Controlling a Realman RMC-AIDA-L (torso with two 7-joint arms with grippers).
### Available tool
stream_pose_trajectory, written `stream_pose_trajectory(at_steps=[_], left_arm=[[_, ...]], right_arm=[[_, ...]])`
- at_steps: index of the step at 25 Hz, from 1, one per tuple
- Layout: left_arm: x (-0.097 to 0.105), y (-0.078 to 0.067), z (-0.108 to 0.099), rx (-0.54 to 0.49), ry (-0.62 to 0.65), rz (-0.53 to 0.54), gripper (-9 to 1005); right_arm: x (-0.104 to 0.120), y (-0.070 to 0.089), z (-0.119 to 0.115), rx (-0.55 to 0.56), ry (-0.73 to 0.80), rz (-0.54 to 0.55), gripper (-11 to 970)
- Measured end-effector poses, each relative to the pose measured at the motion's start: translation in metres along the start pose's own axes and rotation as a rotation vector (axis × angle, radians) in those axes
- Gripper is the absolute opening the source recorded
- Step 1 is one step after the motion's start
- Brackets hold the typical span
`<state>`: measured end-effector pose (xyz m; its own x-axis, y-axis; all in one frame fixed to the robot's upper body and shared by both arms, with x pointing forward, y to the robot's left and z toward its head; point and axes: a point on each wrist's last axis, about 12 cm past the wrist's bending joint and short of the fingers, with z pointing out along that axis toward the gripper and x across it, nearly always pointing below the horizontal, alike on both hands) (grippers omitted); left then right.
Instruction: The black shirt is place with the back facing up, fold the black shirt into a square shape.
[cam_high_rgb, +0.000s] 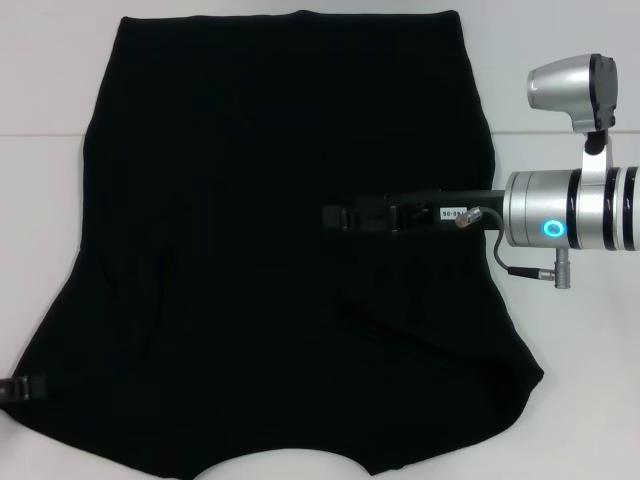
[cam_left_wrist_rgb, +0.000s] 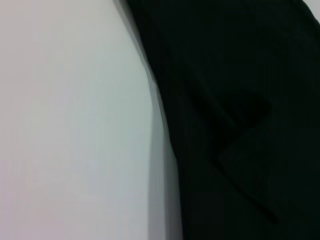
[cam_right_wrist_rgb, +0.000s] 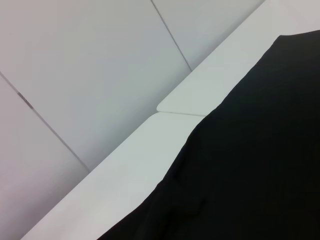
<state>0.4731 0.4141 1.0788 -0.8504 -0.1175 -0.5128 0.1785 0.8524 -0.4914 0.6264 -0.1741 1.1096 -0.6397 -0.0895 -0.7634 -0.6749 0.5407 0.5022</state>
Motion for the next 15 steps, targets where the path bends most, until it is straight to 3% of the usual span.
stream_pose_trajectory(at_steps=[15], left_arm=[[-0.005, -0.009, 0.011, 0.027, 0.061, 0.056, 865]], right_arm=[[-0.001, 0.000, -0.001, 0.000, -0.006, 0.004, 795]])
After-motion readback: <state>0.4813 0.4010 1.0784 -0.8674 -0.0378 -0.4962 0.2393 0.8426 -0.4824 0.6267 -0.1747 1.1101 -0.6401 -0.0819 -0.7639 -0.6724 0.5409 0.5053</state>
